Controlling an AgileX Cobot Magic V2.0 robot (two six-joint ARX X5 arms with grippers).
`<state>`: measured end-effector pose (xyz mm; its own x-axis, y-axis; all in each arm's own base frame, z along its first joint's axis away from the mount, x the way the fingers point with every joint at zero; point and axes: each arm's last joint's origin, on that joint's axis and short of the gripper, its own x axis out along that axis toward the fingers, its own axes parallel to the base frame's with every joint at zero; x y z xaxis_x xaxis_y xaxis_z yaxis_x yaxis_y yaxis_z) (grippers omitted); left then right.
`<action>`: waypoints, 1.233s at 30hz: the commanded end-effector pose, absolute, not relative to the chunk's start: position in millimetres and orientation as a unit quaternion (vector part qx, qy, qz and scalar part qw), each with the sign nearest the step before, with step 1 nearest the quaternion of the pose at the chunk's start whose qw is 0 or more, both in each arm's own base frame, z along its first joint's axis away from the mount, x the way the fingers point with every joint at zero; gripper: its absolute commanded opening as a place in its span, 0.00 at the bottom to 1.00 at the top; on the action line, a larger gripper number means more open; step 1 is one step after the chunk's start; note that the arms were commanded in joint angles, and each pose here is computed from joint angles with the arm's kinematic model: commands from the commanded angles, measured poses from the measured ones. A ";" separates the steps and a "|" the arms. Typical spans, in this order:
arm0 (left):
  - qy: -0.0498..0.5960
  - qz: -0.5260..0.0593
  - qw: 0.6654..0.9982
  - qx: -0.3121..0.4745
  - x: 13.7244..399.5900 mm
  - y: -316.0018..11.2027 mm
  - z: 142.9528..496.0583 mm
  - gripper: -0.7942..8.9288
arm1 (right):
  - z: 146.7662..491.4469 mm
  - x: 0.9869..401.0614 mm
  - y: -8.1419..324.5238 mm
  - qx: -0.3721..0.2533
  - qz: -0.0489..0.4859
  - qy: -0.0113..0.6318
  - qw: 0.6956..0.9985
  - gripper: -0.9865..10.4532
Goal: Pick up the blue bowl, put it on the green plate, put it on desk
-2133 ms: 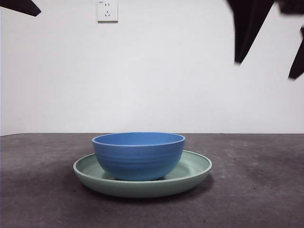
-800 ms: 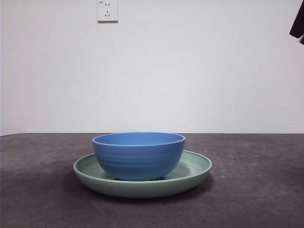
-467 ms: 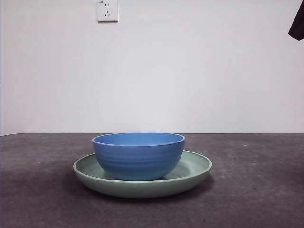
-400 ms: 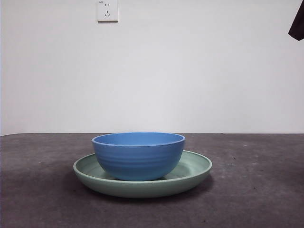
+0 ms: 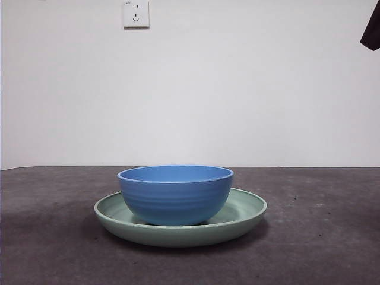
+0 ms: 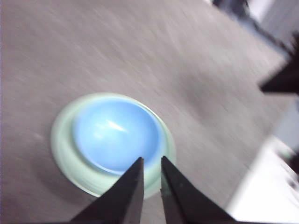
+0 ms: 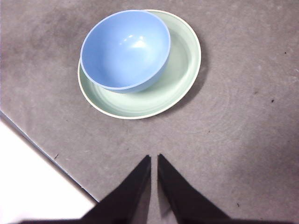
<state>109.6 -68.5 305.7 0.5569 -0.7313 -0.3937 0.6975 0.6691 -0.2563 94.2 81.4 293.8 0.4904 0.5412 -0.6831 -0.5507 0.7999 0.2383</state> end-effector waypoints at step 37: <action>0.088 -0.016 0.995 -0.048 95.6 1.4 149.5 0.14 | 296.9 93.7 82.4 -0.009 0.323 0.383 0.865 0.10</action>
